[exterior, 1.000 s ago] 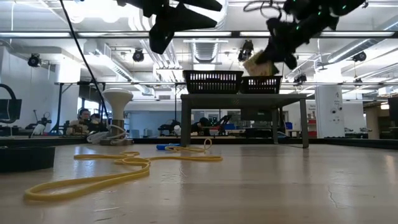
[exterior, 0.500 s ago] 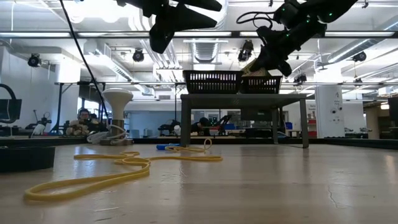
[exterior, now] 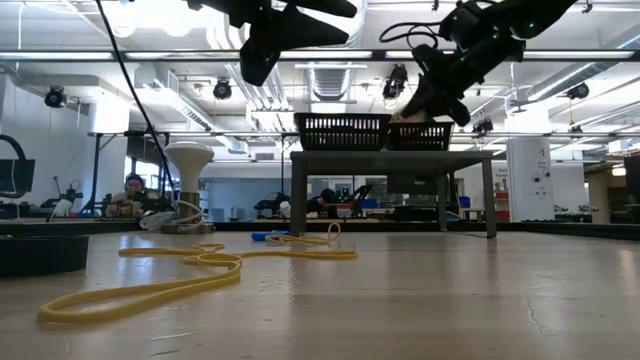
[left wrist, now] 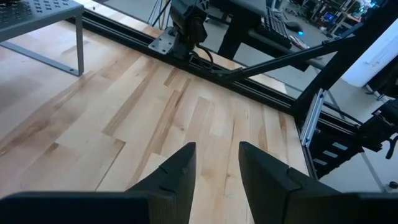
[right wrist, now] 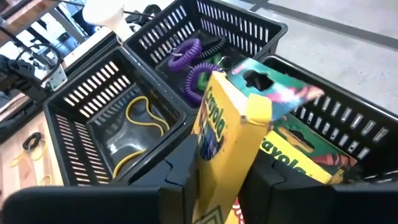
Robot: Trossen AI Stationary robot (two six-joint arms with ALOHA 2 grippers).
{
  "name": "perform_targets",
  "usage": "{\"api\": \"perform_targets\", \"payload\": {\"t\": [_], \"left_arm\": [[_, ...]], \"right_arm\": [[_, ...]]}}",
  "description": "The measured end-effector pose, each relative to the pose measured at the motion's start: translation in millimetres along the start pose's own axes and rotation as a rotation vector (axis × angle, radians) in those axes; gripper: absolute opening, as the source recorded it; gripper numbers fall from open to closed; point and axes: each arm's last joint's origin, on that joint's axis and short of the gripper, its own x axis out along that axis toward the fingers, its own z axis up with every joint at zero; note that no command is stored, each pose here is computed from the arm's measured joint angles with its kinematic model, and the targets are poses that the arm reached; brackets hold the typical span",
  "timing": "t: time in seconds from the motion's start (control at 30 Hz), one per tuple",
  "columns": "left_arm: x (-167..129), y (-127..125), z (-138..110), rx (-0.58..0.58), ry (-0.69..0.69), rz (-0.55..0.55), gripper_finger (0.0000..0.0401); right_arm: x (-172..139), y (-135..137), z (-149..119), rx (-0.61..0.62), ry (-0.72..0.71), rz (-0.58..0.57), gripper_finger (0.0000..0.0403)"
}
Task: Pick & Place Office Desk Supplies
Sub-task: Put the yellow crayon box into the right black bin, then put the yellow rubber band into the bottom left black bin
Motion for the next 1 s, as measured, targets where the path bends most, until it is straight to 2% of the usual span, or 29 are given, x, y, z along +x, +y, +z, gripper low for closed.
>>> {"api": "perform_targets", "payload": {"t": [0.43, 0.53, 0.73, 0.9, 1.0], "left_arm": [[0.1, 0.3, 0.1, 0.000, 0.000, 0.001, 0.0127], [0.1, 0.3, 0.1, 0.000, -0.001, 0.002, 0.0127], [0.1, 0.2, 0.3, 0.000, -0.002, 0.003, 0.0127], [0.1, 0.3, 0.3, 0.000, -0.003, 0.004, 0.0127], [0.1, 0.4, 0.4, 0.000, -0.006, 0.010, 0.0127]], "right_arm": [[0.7, -1.0, -1.1, -0.098, -0.001, -0.017, 0.0177], [0.1, -2.3, -1.4, -0.103, -0.004, -0.063, 0.0192], [-15.0, 2.9, 4.8, -0.145, -0.041, -0.090, 0.0195], [-40.6, 14.3, 15.5, -0.210, -0.004, -0.255, 0.0182], [-54.6, 29.7, 20.7, -0.284, 0.036, -0.282, 0.0174]]}}
